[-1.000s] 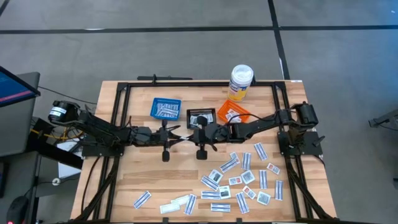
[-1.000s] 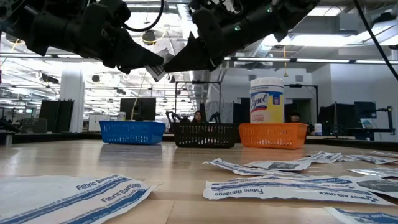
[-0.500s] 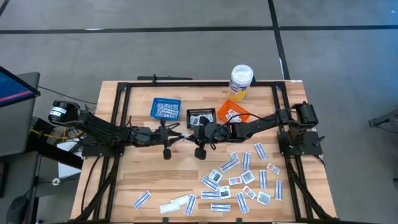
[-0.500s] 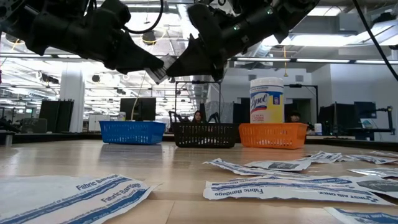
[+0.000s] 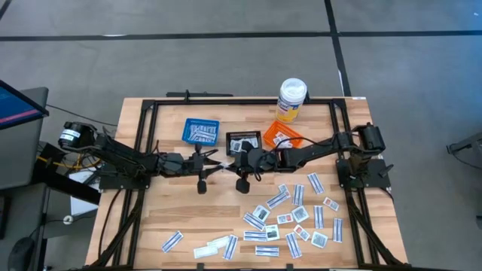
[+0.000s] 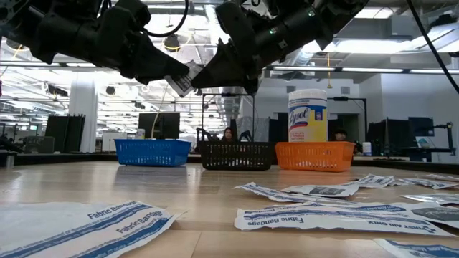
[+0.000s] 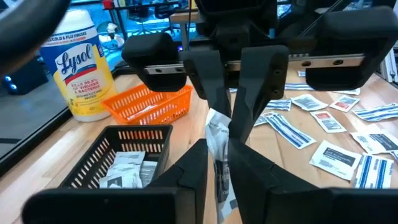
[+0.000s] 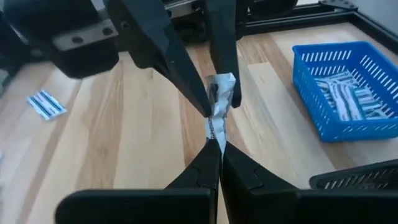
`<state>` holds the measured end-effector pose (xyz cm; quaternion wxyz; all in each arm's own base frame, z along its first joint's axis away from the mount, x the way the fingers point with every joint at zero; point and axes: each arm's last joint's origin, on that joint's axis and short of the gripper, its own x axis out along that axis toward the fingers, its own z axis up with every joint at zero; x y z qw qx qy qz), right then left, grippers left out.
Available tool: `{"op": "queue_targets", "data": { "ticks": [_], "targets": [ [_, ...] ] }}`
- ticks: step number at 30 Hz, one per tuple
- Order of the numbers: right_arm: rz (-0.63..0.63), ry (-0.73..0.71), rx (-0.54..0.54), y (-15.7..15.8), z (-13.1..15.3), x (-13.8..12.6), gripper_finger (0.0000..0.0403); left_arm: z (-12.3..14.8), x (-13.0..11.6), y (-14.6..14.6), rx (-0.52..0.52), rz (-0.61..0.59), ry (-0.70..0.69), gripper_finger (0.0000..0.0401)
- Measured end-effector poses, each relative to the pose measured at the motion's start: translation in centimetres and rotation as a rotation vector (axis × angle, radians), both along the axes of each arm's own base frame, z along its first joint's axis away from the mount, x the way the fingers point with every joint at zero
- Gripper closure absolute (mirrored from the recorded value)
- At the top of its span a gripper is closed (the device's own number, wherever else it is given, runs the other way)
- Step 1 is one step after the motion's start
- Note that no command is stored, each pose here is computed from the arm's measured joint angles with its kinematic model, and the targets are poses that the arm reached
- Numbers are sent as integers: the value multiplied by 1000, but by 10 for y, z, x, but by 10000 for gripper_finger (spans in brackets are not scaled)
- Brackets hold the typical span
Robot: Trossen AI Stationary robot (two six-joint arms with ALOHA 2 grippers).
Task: Pick & Place First Aid Supplies
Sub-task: Put the towelette pack into the black bin
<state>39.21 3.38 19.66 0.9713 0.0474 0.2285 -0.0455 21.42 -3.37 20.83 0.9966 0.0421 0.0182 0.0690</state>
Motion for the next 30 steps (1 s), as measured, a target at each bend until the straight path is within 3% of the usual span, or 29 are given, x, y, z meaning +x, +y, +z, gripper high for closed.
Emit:
{"op": "queue_targets", "data": {
  "ticks": [10,14,24,30],
  "targets": [
    [42,143,-84,0,-12,-7,402,0,0,-1,38,-40,5,278],
    [69,135,-131,0,-11,-6,402,0,0,-5,12,-157,2,258],
    [124,105,-208,5,-8,-5,402,0,3,13,13,-83,2,233],
    [117,51,-222,2,-3,-2,402,-3,5,15,-41,-215,9,237]
  ]
}}
